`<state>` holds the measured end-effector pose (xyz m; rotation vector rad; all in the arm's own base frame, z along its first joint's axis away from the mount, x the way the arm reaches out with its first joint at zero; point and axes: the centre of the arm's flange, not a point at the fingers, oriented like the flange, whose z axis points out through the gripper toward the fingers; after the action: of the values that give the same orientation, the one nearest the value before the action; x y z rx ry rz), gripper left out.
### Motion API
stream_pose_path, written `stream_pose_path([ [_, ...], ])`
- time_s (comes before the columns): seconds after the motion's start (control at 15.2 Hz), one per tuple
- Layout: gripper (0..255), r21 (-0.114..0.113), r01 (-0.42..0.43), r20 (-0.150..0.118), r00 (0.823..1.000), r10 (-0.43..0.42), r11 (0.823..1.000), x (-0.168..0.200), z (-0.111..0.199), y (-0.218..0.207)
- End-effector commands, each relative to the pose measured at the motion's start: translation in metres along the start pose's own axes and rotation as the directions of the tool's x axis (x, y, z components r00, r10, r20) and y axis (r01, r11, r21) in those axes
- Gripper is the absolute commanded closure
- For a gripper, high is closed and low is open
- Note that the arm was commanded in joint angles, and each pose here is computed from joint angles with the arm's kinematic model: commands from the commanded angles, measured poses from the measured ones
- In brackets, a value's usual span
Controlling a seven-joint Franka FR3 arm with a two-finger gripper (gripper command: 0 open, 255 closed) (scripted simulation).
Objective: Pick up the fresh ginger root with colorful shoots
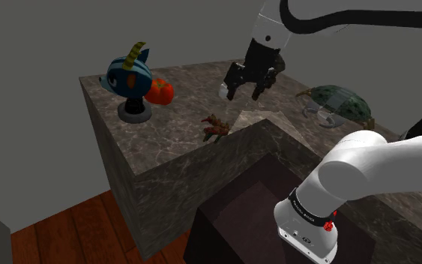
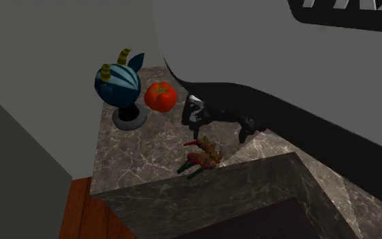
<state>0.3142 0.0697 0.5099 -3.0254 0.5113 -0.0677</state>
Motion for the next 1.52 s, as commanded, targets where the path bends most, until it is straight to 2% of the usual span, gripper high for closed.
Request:
stream_pose_path([
  [0.0,0,0.011,-0.100,-0.007,0.995,0.100,0.995,-0.006,0.023,-0.007],
  [0.13,0,0.022,-0.190,-0.012,0.982,0.191,0.981,-0.011,0.047,-0.017],
  [0.26,0,0.033,-0.279,-0.017,0.960,0.280,0.960,-0.014,0.070,-0.028],
  [0.4,0,0.044,-0.366,-0.020,0.930,0.367,0.930,-0.016,0.094,-0.040],
  [0.59,0,0.060,-0.482,-0.022,0.875,0.484,0.874,-0.017,0.126,-0.056],
  [1.19,0,0.060,-0.482,-0.022,0.875,0.484,0.874,-0.018,0.166,-0.053],
  [1.25,255,0.060,-0.482,-0.022,0.875,0.484,0.874,-0.018,0.166,-0.052],
  [1.45,255,0.060,-0.482,-0.022,0.875,0.484,0.874,-0.018,0.167,-0.052],
])
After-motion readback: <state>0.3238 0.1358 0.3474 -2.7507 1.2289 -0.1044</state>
